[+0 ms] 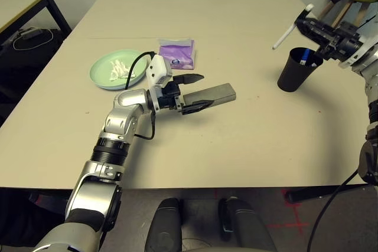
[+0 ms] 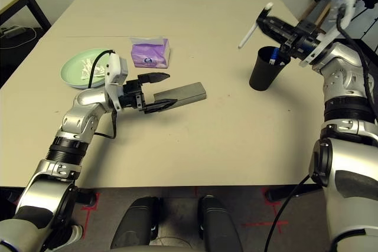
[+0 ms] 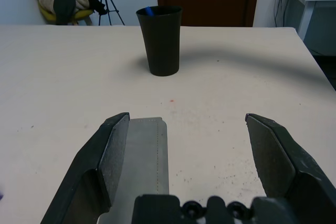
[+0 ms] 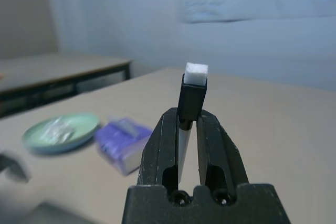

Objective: Organize and tidy the items on the table.

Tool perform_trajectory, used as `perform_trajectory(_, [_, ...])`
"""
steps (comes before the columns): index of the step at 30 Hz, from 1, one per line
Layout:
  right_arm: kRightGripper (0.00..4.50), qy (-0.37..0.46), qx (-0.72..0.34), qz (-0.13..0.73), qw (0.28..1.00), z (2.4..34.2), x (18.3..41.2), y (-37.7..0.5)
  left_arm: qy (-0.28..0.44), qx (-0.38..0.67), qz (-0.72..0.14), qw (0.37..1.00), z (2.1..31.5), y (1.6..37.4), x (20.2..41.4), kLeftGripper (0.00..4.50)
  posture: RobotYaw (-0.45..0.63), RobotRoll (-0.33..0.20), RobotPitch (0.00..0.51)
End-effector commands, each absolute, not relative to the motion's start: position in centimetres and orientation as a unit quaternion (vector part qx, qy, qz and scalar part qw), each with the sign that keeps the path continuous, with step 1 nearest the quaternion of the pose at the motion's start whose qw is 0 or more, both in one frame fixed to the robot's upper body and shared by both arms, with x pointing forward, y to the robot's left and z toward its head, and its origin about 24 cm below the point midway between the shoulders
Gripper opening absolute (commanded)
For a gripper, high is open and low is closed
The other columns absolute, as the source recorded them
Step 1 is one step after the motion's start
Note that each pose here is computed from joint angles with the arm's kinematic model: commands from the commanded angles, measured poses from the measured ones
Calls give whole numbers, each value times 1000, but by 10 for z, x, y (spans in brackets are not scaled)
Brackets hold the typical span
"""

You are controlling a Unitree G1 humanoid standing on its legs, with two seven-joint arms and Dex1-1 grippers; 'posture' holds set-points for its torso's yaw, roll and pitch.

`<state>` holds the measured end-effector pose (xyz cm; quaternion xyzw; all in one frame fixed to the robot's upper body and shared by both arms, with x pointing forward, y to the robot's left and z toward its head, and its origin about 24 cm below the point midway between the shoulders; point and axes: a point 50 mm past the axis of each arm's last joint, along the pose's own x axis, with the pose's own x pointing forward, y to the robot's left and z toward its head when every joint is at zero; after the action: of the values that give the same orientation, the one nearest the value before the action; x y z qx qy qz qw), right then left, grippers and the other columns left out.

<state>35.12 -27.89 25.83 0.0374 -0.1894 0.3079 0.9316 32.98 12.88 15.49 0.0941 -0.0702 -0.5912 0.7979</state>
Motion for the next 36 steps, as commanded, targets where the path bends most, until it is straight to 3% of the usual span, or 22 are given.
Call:
perform_trajectory(1, [319, -178, 50, 249, 951, 275, 345, -287, -70, 99, -600, 791, 154, 124, 331, 4500, 118, 0, 64])
perform_trajectory(7, [319, -103, 19, 193, 976, 284, 338, -294, -70, 99, -600, 791, 153, 124, 331, 4500, 109, 0, 62])
perform_trajectory(12, [319, -52, 10, 161, 986, 263, 338, -291, -71, 97, -602, 790, 152, 122, 331, 4500, 103, 0, 64])
perform_trajectory(36, [319, -33, -18, 109, 993, 249, 343, -284, -69, 96, -602, 790, 151, 124, 329, 4500, 103, 0, 75])
